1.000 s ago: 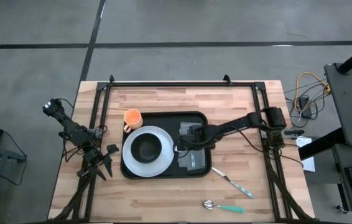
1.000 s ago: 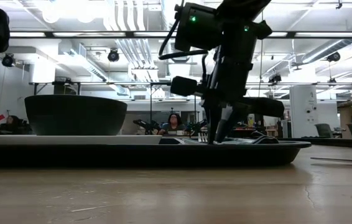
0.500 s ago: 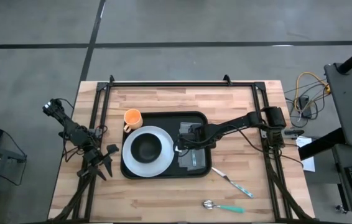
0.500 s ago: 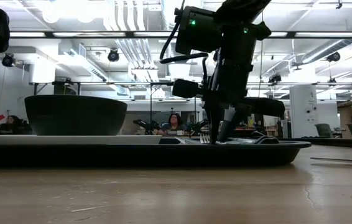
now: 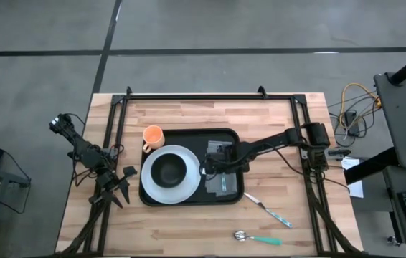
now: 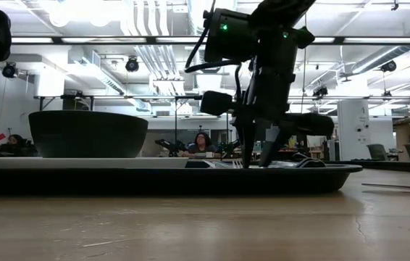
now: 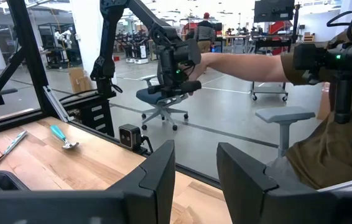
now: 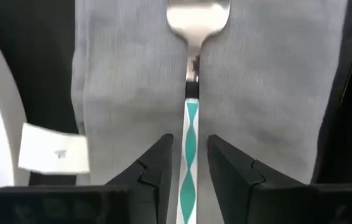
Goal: Set up tray
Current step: Put the green spoon on the gray napkin to the left of the white and blue fork
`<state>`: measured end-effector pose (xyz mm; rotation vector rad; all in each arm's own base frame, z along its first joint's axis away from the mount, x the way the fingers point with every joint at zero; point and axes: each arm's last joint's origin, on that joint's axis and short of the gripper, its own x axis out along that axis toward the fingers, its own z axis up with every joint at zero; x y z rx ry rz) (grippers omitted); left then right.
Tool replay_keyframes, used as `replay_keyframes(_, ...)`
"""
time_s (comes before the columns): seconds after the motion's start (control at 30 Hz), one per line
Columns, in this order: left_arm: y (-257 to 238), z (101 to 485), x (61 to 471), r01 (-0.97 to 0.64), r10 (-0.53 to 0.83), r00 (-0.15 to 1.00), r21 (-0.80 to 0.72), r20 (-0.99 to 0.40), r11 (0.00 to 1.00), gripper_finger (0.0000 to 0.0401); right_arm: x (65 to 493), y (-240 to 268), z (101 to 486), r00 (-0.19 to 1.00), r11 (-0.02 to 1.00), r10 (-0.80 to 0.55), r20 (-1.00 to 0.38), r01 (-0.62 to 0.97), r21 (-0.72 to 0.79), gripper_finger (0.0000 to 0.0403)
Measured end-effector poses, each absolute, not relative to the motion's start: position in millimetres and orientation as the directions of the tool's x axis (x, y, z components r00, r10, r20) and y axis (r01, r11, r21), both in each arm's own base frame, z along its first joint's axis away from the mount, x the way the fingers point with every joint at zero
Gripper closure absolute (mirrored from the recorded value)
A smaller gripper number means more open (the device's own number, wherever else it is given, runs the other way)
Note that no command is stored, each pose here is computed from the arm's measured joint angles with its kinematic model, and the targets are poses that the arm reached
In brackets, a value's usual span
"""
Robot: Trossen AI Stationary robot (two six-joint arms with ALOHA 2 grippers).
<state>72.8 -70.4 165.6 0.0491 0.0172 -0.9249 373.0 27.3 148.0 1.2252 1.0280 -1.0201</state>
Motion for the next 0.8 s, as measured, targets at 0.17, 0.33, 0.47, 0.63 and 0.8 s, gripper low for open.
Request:
replay_keyframes(0.17, -70, 165, 73, 0.799, -0.798, 0.602, 0.035, -0.036, 0.601, 0.0300, 372, 25, 155, 0.245, 0.072, -0.009, -0.969, 0.967, 0.244, 0.0320)
replay_keyframes(0.33, -70, 166, 73, 0.799, -0.798, 0.602, 0.035, -0.036, 0.601, 0.0300, 370, 23, 169, 0.282, 0.084, -0.012, -0.959, 0.956, 0.281, 0.0332)
replay_keyframes(0.47, -70, 166, 73, 0.799, -0.798, 0.602, 0.035, -0.036, 0.601, 0.0300, 368, 22, 179, 0.313, 0.104, -0.025, -0.950, 0.946, 0.309, 0.0338)
replay_keyframes(0.63, -70, 166, 73, 0.799, -0.798, 0.602, 0.035, -0.036, 0.601, 0.0300, 366, 22, 187, 0.334, 0.163, -0.023, -0.942, 0.931, 0.327, 0.0339)
replay_keyframes(0.8, -70, 165, 73, 0.799, -0.798, 0.602, 0.035, -0.036, 0.601, 0.0300, 365, 25, 190, 0.338, 0.231, 0.055, -0.939, 0.911, 0.342, 0.0339)
